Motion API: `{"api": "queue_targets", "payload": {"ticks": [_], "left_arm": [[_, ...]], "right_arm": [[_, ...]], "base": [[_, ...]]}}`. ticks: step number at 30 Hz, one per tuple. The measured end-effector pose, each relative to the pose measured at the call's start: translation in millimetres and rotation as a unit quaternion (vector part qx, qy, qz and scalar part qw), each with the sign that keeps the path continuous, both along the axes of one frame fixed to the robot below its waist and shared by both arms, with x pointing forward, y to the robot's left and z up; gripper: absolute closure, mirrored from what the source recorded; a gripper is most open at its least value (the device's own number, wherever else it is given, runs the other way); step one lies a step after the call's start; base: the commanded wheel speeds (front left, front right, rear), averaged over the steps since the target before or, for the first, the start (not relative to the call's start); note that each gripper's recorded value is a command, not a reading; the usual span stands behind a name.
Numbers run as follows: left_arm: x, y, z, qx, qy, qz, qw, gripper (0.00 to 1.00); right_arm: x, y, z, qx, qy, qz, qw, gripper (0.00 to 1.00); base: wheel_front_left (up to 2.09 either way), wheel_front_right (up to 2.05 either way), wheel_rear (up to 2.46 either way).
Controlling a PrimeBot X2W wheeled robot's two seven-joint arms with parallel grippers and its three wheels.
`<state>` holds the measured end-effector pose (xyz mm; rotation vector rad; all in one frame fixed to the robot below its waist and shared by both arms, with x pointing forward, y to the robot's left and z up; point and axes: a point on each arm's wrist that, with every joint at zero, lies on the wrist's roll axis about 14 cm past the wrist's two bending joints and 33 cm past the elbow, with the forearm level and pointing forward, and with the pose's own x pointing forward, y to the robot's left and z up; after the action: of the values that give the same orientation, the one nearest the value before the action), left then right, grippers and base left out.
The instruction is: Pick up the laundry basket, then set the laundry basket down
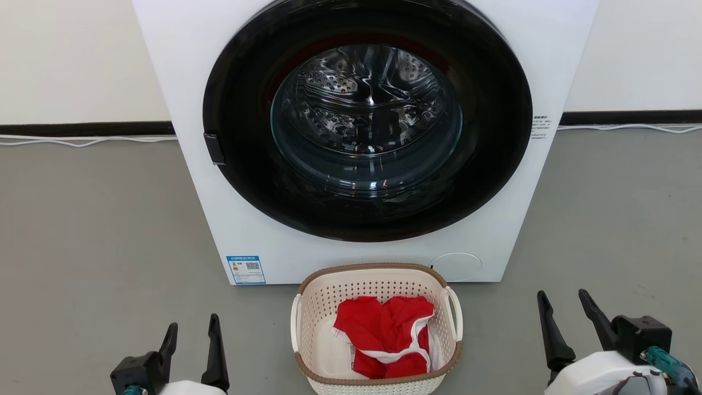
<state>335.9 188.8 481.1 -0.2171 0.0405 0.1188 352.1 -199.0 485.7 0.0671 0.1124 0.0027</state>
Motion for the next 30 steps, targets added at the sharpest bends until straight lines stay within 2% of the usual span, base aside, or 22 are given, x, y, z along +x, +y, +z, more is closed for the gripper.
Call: {"api": "queue_targets", "payload": {"ticks": [1,2,8,30], "left_arm": [[1,0,2,-0.003,-0.003,-0.001,1.000,0.00],[1,0,1,-0.005,-0.002,0.000,1.000,1.00],[-12,-2,-28,-0.020,0.046,0.004,0.999,1.00],[-10,1,-38,-0.131,0.069,0.016,0.989,1.00]], "right_arm": [[-1,0,-1,0.000,0.001,0.000,1.000,0.00],[-2,0,-3,0.000,0.005,-0.001,1.000,1.00],[-18,-1,-36,0.015,0.056,-0.007,0.998,1.00],[-16,-2,-35,0.140,0.051,-0.032,0.988,1.00]], "base": [[0.00,0.00,0.00],[0.00,0.00,0.00],[0.00,0.00,0.00],[0.00,0.00,0.00]]}}
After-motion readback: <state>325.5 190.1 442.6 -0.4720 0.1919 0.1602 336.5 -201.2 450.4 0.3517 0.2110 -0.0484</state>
